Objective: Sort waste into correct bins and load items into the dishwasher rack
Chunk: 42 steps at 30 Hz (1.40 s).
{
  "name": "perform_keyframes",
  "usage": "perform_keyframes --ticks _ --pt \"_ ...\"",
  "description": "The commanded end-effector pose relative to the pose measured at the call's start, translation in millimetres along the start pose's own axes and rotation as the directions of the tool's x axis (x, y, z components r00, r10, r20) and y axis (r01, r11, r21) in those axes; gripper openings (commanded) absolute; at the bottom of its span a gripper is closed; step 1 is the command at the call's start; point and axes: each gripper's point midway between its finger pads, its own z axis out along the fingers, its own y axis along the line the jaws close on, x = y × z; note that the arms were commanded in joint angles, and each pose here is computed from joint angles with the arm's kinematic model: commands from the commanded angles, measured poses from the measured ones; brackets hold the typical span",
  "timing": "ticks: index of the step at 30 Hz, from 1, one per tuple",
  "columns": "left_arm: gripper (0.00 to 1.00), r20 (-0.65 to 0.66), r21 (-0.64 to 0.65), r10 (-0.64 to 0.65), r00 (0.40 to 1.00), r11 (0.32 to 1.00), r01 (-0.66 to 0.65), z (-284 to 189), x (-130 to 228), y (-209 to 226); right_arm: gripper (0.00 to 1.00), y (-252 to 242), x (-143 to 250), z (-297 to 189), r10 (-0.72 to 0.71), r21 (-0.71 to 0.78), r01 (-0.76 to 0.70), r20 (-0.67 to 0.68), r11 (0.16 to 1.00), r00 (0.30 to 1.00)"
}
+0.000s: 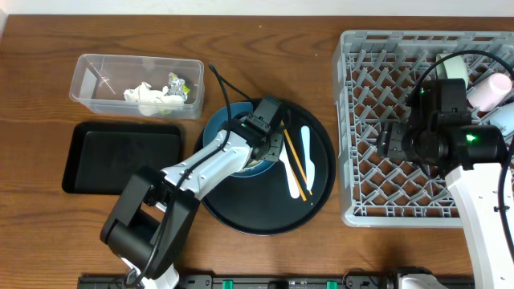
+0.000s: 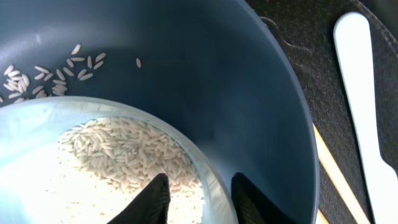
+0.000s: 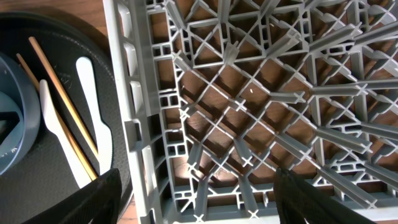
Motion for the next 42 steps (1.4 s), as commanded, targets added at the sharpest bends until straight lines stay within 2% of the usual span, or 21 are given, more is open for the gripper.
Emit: perform_keyframes --ticks 1,3,6,7,11,19,28,35,42 --pt "0.32 -0.025 -0.018 0.000 1.000 1.000 0.000 5.4 8.4 3.7 0.73 -2.5 -1.1 -0.9 -0.004 0.006 0.004 0.003 1.000 1.000" --pt "0.30 -0.030 -0.020 0.000 1.000 1.000 0.000 5.4 9.7 4.2 0.73 -2.4 -1.1 -0.9 -0.005 0.006 0.005 0.004 1.000 1.000" --pt "0.19 -0.031 -0.020 0.000 1.000 1.000 0.000 5.4 9.8 4.3 0.73 -2.5 -1.1 -0.9 -0.004 0.006 0.004 0.003 1.000 1.000" --pt "0.13 -0.032 -0.021 0.000 0.999 1.000 -0.001 5.4 10.0 4.4 0.73 -2.4 -1.0 -0.9 -0.005 0.006 0.005 0.003 1.000 1.000" --pt "0.06 -0.036 -0.022 0.000 0.999 1.000 -0.001 5.2 11.0 4.8 0.73 -2.7 -0.3 -0.9 -0.004 0.007 0.004 0.000 1.000 1.000" --pt "0.06 -0.054 -0.030 0.011 0.998 0.999 -0.013 -7.3 15.1 7.9 0.73 -2.7 -0.2 -0.9 -0.004 0.007 0.004 0.000 1.000 1.000" --pt "0.06 0.038 -0.004 0.050 0.998 0.999 -0.050 -69.1 -0.3 11.7 0.73 -2.8 -0.1 -0.9 -0.004 0.007 0.004 -0.001 1.000 1.000" --pt "0.06 0.165 -0.002 -0.049 0.985 0.999 0.050 -132.8 -16.7 47.4 0.73 -3.1 0.6 -0.9 -0.008 0.009 0.008 -0.004 1.000 1.000" --pt "0.06 0.178 -0.029 -0.220 0.959 0.973 0.228 -159.1 -12.4 110.1 0.73 -7.2 1.5 -1.0 -0.008 0.032 0.008 -0.006 0.999 1.000"
